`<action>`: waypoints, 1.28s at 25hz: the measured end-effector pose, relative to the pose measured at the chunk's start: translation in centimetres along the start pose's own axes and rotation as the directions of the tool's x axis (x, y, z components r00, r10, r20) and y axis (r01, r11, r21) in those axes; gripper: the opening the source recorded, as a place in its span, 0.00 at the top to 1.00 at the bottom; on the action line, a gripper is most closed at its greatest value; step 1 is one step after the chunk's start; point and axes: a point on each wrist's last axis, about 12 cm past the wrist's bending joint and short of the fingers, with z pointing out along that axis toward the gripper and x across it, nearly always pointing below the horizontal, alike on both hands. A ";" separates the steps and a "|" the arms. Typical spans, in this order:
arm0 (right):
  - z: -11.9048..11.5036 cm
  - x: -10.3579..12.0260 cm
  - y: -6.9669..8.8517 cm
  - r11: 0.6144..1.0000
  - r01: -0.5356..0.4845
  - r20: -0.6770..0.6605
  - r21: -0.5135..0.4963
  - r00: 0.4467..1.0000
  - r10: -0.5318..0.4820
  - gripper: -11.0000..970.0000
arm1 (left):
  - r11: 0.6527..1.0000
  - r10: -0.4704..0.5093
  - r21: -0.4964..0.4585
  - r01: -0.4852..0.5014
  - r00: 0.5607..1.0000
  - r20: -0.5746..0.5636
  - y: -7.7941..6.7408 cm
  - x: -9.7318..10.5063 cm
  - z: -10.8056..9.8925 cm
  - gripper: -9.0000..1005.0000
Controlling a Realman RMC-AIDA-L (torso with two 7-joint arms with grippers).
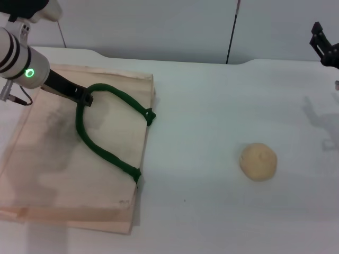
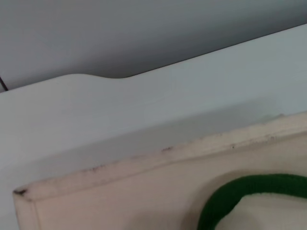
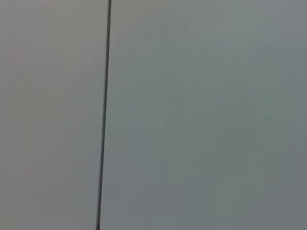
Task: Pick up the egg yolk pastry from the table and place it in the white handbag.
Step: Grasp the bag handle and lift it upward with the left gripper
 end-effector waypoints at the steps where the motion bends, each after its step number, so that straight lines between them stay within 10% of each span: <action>1: 0.0 0.0 0.0 1.000 0.000 0.000 0.000 1.000 0.000 0.21 | 1.000 -0.001 -0.001 0.001 1.000 0.000 0.0 0.0 0.0 0.69; 32: 0.0 -0.2 0.2 1.000 -0.005 0.016 -0.006 1.000 0.005 0.21 | 0.999 -0.021 -0.027 0.022 0.999 0.031 0.5 0.0 0.1 0.69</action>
